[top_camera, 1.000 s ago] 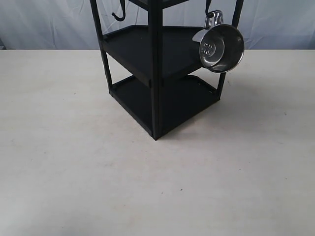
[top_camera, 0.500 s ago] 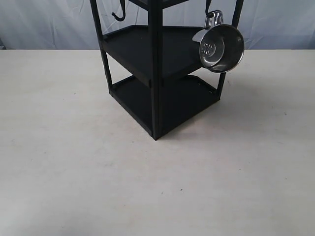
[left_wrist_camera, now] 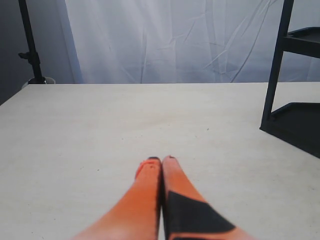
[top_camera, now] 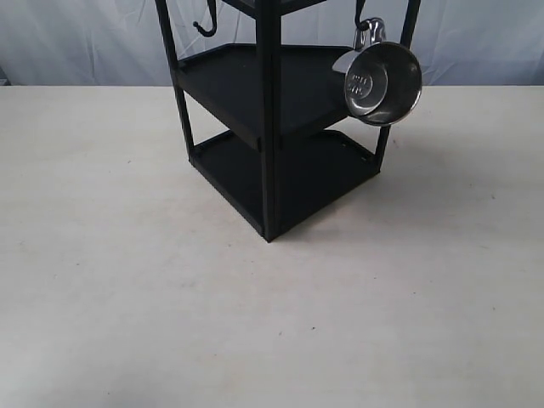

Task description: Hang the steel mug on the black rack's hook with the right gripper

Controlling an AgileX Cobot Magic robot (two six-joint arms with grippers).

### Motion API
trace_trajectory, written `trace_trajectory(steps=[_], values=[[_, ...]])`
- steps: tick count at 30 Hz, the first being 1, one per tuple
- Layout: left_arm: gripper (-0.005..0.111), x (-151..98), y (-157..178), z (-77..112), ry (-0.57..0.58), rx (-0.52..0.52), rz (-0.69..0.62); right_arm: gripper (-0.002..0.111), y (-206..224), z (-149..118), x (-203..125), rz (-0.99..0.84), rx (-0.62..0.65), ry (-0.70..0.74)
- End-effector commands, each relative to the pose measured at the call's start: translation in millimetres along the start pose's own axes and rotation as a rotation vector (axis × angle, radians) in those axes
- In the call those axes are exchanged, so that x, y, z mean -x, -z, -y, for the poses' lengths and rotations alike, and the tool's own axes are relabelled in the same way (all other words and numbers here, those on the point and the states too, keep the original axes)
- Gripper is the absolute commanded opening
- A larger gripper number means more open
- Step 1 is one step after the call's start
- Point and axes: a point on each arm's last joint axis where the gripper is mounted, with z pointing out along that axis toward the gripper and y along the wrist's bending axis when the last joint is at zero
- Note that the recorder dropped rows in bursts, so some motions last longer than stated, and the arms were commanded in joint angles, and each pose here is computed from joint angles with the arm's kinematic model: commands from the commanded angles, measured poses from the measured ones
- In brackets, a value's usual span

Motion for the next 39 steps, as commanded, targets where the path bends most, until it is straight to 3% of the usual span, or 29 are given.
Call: trace_trajectory(steps=[1,7,13,39], values=[[0.0,-0.6,-0.7,0.3,0.001,-0.005,0.004,-0.001,2.7,15.1,-23.4,-0.14,-0.149,-0.04],[0.0,-0.6,-0.7,0.3,0.001,-0.005,0.004,-0.001,2.8,28.6,-64.4,-0.18,-0.195,0.01],[0.0,-0.6,-0.7,0.3,0.001,-0.005,0.004,-0.001,-1.1,33.0,-59.6,-0.004,-0.207,0.067],[0.0,-0.6,-0.7,0.3,0.001,-0.005,0.004,-0.001,-0.9,33.7,-62.7,-0.036,-0.214,0.036]])
